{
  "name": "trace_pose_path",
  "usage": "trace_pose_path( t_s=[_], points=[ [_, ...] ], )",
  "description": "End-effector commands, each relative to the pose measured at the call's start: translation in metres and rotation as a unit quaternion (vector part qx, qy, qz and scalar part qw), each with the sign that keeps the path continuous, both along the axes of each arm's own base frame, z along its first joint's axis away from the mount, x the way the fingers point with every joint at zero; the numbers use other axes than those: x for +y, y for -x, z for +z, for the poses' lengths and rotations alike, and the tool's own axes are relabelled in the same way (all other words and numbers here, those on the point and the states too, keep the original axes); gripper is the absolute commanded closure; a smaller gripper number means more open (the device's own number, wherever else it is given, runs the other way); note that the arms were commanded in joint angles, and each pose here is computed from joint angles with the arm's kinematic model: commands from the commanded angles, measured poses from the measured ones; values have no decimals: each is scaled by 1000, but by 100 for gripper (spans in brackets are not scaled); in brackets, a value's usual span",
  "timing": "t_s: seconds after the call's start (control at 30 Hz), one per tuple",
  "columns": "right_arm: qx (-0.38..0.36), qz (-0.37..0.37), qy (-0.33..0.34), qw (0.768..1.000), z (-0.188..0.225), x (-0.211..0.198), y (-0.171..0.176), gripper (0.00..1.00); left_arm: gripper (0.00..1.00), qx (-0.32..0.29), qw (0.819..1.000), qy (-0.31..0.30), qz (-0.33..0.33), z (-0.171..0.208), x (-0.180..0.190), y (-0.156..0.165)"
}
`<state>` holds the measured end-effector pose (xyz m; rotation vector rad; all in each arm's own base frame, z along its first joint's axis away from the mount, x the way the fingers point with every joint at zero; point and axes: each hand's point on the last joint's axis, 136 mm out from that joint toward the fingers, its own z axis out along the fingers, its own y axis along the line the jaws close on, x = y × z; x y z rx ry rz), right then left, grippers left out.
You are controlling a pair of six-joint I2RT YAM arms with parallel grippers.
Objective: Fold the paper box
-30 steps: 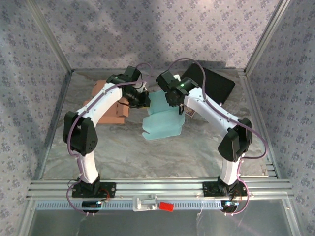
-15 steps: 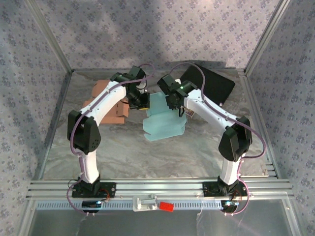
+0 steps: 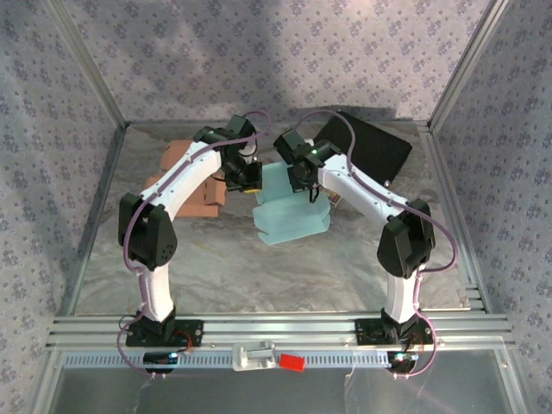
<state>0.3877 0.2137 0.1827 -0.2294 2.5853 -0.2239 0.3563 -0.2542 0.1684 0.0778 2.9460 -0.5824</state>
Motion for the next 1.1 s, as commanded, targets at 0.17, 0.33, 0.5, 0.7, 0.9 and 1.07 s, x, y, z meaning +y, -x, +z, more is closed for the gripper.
trace_pose_path(
  t_s=[0.17, 0.33, 0.5, 0.7, 0.9, 1.07],
  points=[
    [-6, -20, 45, 999, 6, -16, -2, 93, 100, 7, 1000, -6, 6, 6, 2, -2],
    [-4, -14, 14, 1000, 9, -14, -4, 78, 100, 7, 1000, -6, 5, 5, 1, -3],
    [11, -18, 16, 1000, 0, -16, -6, 76, 100, 7, 1000, -4, 3, 6, 0, -4],
    [18, -23, 8, 1000, -6, -18, -11, 72, 100, 9, 1000, -5, 1, 5, 0, -4],
    [22, -13, -8, 1000, -5, -9, -12, 70, 100, 9, 1000, -4, 0, 5, -1, -3],
    [28, -11, -9, 999, -8, -8, -11, 69, 100, 9, 1000, -4, 0, 5, -1, -5]
  ],
)
